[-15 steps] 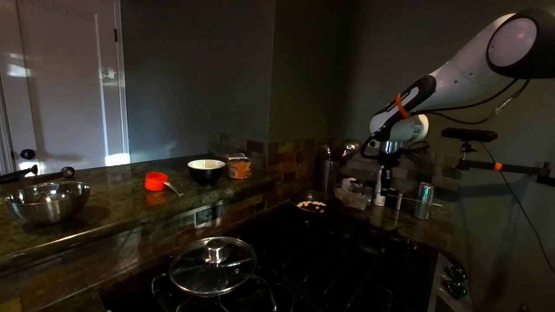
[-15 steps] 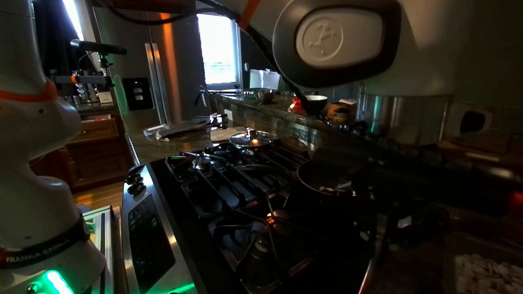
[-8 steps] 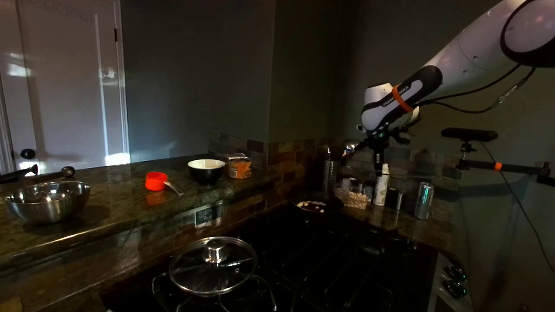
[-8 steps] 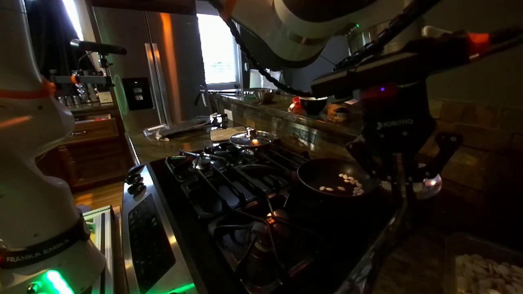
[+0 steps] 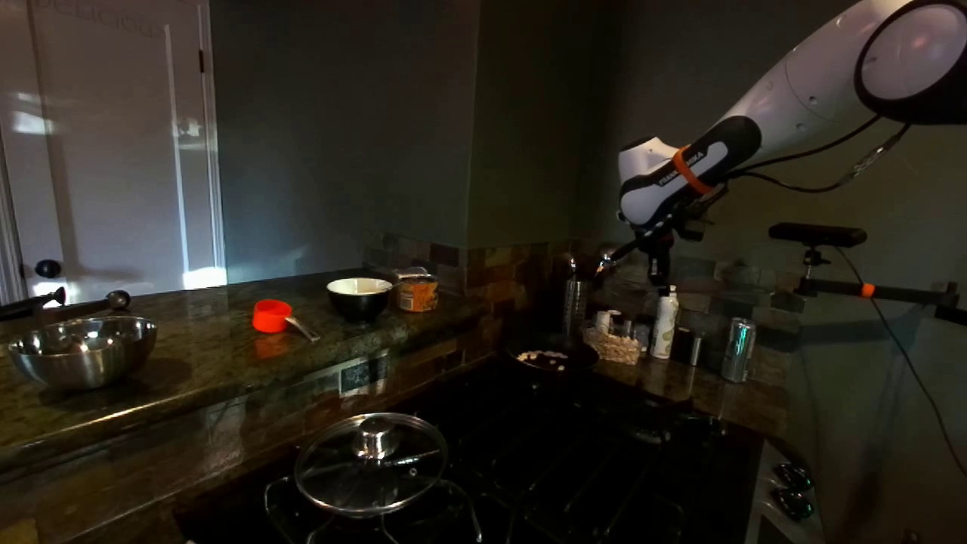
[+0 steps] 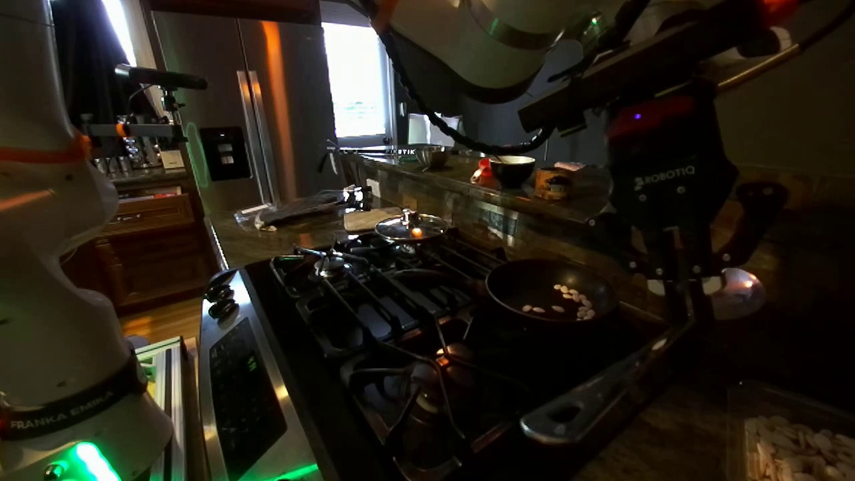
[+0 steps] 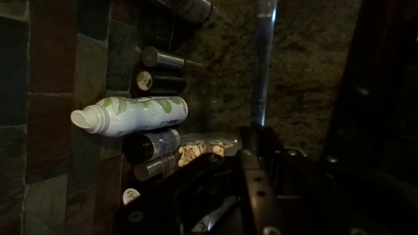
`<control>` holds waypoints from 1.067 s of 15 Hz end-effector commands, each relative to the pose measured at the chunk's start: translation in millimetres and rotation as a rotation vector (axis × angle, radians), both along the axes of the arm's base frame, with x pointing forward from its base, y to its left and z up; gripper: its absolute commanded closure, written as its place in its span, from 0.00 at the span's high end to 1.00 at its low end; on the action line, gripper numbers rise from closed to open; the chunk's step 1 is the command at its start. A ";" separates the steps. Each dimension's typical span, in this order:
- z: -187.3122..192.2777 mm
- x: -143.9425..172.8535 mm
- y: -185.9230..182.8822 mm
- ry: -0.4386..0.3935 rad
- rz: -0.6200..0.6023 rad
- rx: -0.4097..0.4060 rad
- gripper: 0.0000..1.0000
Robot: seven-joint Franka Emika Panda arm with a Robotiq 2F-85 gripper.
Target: Put the spoon in the bowl
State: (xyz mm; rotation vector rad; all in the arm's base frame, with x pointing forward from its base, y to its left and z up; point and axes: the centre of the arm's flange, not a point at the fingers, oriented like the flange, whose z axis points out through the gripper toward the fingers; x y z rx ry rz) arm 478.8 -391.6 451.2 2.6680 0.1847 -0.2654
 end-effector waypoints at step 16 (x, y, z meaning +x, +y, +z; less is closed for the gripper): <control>-77.6 83.5 -90.5 0.350 -0.014 -0.190 0.03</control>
